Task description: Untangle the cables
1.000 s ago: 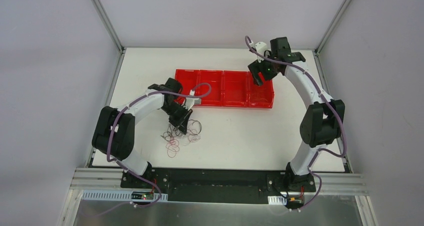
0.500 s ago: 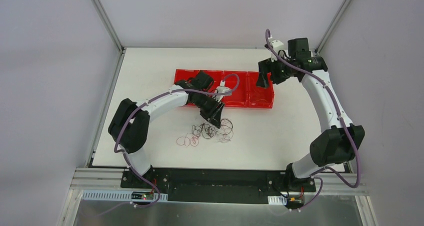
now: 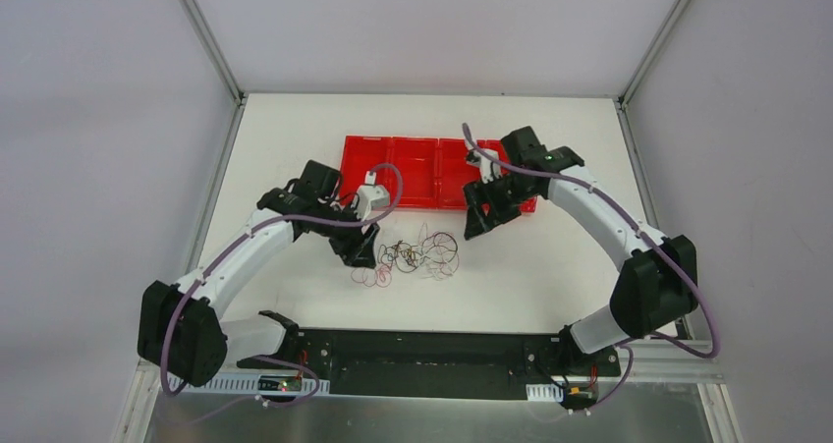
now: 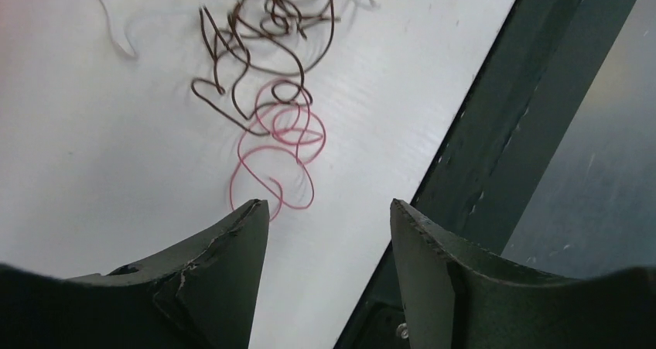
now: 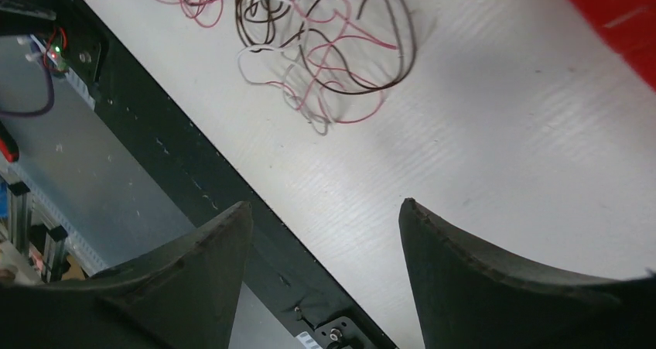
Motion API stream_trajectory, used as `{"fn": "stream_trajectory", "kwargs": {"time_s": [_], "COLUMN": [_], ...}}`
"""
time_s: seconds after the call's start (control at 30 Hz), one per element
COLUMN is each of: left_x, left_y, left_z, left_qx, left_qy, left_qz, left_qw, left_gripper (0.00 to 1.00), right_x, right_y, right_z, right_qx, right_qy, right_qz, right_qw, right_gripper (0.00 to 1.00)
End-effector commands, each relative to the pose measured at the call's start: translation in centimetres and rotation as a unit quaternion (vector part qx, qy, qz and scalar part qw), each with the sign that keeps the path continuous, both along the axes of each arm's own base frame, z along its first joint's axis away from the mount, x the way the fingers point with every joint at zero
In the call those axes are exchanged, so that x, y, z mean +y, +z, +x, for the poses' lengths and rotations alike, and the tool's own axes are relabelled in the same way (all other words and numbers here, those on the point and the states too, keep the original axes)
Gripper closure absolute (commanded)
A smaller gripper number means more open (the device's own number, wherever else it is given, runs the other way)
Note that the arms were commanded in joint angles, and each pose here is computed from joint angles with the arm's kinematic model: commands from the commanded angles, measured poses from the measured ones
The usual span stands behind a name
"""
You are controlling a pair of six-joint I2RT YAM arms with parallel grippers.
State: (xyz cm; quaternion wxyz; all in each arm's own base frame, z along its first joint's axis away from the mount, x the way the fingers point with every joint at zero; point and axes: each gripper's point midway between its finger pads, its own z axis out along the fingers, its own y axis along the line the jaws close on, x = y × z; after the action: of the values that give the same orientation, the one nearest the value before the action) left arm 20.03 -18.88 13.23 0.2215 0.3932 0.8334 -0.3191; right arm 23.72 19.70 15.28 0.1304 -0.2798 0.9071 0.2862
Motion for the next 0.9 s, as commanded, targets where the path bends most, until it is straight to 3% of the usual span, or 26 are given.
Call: {"fn": "stream_trajectory", "kwargs": {"time_s": [0.0,0.13,0.27,0.53,0.63,0.8,0.87], "left_x": [2.6,3.2,2.5,1.1,1.5,1.9,2.7], "left_y": [-2.7,-4.8,-6.7,-10.2,-10.8,-8.5,-7.1], "left_z": [-2.6,-3.0,-2.7,-2.2,-2.0,-1.4,-1.2], "left_qx": [-0.040,-0.031,-0.025,-0.092,-0.088,-0.092,-0.096], "left_qy": [-0.074,-0.094,-0.090,-0.099,-0.085,-0.023,-0.003], "left_qz": [0.051,0.074,0.084,0.136,0.152,0.114,0.098], "left_qw": [0.995,0.992,0.992,0.981,0.981,0.989,0.991], "left_gripper": [0.40,0.39,0.25,0.29,0.44,0.94,1.00], "right_x": [3.3,5.8,7.7,8.2,7.4,4.7,3.6], "right_y": [-1.4,-3.6,-5.2,-8.4,-10.0,-11.8,-12.1], "right_z": [-0.8,-0.7,-0.4,1.0,1.3,1.8,1.4], "right_qx": [-0.003,-0.003,-0.010,-0.032,-0.040,-0.069,-0.071], "right_qy": [0.025,0.047,0.050,0.031,0.024,0.024,0.031], "right_qz": [-0.008,-0.035,-0.048,-0.093,-0.122,-0.179,-0.196], "right_qw": [1.000,0.998,0.998,0.995,0.991,0.981,0.978], "right_gripper": [0.28,0.28,0.28,0.33,0.39,0.55,0.68]}}
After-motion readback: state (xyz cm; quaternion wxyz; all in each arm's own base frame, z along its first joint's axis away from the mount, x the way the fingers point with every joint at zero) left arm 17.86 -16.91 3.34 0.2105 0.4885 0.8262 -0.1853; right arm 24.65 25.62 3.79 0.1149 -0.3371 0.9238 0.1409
